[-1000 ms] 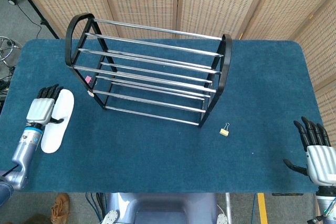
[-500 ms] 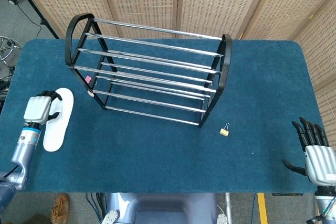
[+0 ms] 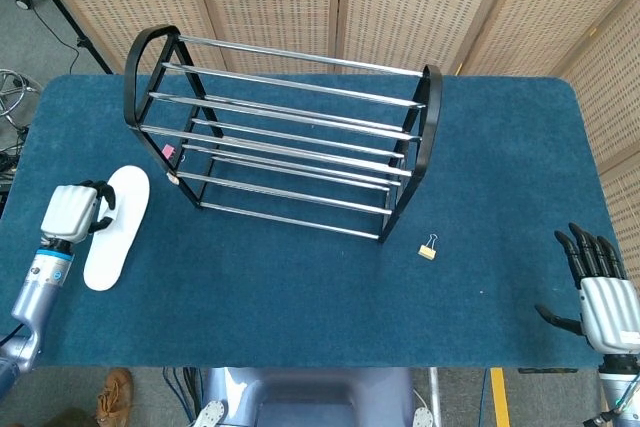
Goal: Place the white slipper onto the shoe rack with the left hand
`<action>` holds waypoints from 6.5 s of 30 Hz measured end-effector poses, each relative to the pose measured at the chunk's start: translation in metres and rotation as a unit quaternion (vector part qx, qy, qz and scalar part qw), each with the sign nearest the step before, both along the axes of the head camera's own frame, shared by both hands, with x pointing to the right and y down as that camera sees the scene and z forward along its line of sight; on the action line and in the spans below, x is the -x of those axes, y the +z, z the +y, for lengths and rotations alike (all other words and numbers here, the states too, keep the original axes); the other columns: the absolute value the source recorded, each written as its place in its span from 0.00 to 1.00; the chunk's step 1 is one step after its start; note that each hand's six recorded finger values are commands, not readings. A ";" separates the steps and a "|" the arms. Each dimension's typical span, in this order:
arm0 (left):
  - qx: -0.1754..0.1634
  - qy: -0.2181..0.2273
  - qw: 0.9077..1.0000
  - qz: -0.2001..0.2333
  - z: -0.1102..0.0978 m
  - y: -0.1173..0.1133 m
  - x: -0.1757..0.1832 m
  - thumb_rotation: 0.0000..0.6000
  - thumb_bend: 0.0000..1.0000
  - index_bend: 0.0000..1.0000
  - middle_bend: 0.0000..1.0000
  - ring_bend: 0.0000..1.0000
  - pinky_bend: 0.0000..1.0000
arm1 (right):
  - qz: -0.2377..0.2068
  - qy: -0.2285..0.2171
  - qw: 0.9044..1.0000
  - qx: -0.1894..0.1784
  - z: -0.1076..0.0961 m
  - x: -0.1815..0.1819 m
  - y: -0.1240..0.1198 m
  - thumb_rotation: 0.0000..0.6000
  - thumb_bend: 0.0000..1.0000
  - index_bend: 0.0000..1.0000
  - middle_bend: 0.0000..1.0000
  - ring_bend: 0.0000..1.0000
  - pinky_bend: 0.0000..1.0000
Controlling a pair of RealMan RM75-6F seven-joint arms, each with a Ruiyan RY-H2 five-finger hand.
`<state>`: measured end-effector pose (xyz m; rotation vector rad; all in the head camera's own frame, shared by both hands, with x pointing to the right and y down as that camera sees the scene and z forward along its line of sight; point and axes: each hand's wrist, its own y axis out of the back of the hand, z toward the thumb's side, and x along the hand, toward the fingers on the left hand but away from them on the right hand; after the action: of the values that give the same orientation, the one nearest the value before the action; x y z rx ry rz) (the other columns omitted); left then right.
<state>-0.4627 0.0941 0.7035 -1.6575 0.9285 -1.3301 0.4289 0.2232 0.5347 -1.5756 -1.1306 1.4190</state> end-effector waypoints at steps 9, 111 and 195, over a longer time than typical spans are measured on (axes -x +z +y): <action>0.009 0.081 0.995 0.063 0.024 -0.020 -0.027 1.00 0.53 0.73 0.57 0.51 0.65 | -0.003 -0.002 1.000 0.001 0.000 0.001 0.000 1.00 0.00 0.00 0.00 0.00 0.00; -0.003 0.188 0.981 0.040 -0.101 0.036 -0.288 1.00 0.52 0.76 0.59 0.53 0.65 | 0.013 0.055 0.997 0.047 -0.011 -0.033 0.021 1.00 0.00 0.00 0.00 0.00 0.00; 0.057 0.210 0.976 0.017 -0.070 0.022 -0.279 1.00 0.16 0.23 0.06 0.03 0.24 | -0.020 0.042 0.999 0.027 -0.003 -0.024 0.002 1.00 0.00 0.00 0.00 0.00 0.00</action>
<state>-0.1834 0.0245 0.7250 -1.8439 0.4866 -1.0813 0.4534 0.2202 0.5370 -1.6177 -1.2028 1.4900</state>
